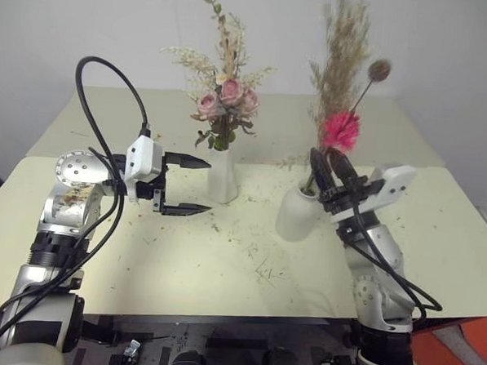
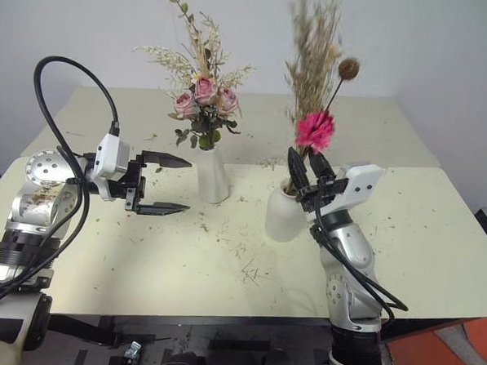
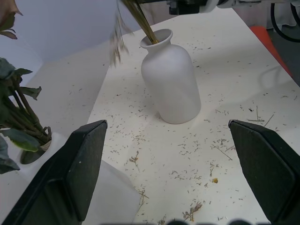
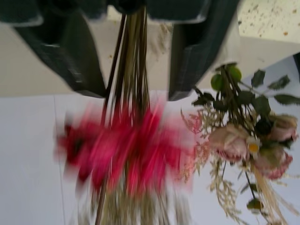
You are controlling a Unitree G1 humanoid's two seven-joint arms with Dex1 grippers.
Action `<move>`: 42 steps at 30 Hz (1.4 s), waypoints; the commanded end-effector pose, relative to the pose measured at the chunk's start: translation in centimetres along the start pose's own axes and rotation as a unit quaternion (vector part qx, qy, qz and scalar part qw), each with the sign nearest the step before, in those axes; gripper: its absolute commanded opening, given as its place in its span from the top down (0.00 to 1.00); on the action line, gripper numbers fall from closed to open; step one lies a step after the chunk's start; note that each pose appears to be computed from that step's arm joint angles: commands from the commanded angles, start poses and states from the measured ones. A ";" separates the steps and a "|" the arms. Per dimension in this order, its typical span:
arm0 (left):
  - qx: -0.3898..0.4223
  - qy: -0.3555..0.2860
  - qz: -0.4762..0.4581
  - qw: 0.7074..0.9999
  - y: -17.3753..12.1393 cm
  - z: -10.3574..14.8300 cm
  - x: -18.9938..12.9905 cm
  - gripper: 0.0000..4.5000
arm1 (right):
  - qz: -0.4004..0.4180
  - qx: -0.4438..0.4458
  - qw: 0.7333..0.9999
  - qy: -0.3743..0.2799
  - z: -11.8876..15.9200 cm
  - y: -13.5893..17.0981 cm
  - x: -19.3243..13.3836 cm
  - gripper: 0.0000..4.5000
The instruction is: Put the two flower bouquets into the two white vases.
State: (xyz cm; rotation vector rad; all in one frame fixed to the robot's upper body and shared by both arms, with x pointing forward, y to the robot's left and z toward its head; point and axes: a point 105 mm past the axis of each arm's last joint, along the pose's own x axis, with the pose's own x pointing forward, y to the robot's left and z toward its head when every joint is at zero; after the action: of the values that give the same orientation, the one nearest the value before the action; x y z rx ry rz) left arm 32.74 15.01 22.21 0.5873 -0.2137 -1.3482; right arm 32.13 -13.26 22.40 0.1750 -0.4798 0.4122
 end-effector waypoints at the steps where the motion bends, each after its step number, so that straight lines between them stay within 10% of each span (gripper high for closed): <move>1: 0.024 -0.010 0.009 1.000 0.8 1.1 -0.3 0.00 | 0.022 -0.013 0.999 -0.029 1.7 0.9 -0.5 0.12; 3: 0.024 -0.011 0.007 1.000 0.8 1.0 -0.2 0.00 | 0.016 -0.018 0.999 -0.025 1.5 0.8 -1.0 0.01; 42: -0.007 0.046 0.074 0.996 -1.1 0.0 -5.1 0.00 | 0.215 -0.240 0.922 0.214 9.1 -5.3 -10.5 0.01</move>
State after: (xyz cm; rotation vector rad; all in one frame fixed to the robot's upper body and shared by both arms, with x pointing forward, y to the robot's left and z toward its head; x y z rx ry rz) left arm 31.31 19.54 20.68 0.5797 -0.1169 -1.1844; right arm 22.24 -24.03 24.24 -0.4721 -0.1599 0.7257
